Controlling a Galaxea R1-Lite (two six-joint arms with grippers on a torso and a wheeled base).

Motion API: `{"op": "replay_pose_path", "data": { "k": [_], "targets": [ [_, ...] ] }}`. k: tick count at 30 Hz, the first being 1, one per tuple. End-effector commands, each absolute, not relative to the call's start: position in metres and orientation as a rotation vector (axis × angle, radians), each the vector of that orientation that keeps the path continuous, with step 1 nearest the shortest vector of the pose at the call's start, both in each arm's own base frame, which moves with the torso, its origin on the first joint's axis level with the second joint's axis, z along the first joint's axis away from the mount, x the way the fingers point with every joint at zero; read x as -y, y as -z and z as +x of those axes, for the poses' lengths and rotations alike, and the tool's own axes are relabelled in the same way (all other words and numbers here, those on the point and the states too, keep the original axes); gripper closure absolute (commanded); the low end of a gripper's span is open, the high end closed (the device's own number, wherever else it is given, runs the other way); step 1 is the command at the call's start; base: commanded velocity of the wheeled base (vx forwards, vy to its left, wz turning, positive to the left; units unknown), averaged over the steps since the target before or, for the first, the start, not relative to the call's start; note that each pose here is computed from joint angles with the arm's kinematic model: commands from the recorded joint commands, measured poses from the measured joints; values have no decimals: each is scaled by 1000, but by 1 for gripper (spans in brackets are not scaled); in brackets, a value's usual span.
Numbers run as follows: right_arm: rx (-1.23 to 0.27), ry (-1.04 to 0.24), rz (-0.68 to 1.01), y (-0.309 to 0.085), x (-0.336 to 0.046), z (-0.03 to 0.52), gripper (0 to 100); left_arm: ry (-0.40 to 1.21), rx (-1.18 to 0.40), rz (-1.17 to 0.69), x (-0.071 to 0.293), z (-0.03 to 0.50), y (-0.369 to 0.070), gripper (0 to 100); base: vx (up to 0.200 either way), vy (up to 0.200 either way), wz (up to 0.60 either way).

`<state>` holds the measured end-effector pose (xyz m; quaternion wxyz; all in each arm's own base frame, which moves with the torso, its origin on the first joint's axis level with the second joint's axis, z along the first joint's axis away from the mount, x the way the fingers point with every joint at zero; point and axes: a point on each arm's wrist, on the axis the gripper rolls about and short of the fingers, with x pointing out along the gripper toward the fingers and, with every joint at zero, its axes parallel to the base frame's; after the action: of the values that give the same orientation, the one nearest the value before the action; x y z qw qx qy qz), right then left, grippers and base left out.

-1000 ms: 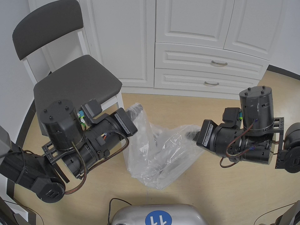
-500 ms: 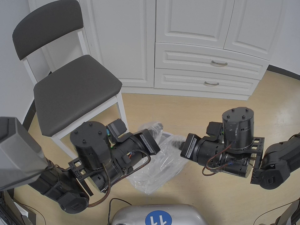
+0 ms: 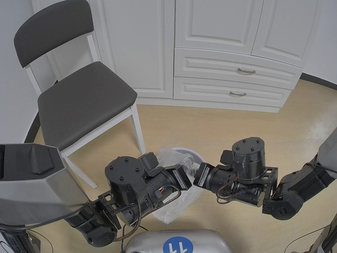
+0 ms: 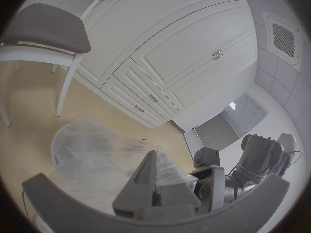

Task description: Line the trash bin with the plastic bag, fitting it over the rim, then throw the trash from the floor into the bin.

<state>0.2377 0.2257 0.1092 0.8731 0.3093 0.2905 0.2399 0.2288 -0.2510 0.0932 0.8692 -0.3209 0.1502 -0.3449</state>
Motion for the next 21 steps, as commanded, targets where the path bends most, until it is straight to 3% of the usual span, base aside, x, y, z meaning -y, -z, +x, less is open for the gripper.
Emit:
{"op": "replay_pose_path", "data": {
  "k": [1, 14, 21],
  "targets": [
    [-618, -481, 660, -88, -229, 246, 100, 705, -333, -662, 252, 233, -84, 100, 0, 0, 0],
    [-490, -546, 775, -31, -234, 267, 100, 645, -278, -684, 242, 249, -90, 100, 0, 0, 0],
    [-504, -584, 772, -10, -237, 268, 100, 647, -273, -687, 241, 248, -92, 100, 0, 0, 0]
  ]
}}
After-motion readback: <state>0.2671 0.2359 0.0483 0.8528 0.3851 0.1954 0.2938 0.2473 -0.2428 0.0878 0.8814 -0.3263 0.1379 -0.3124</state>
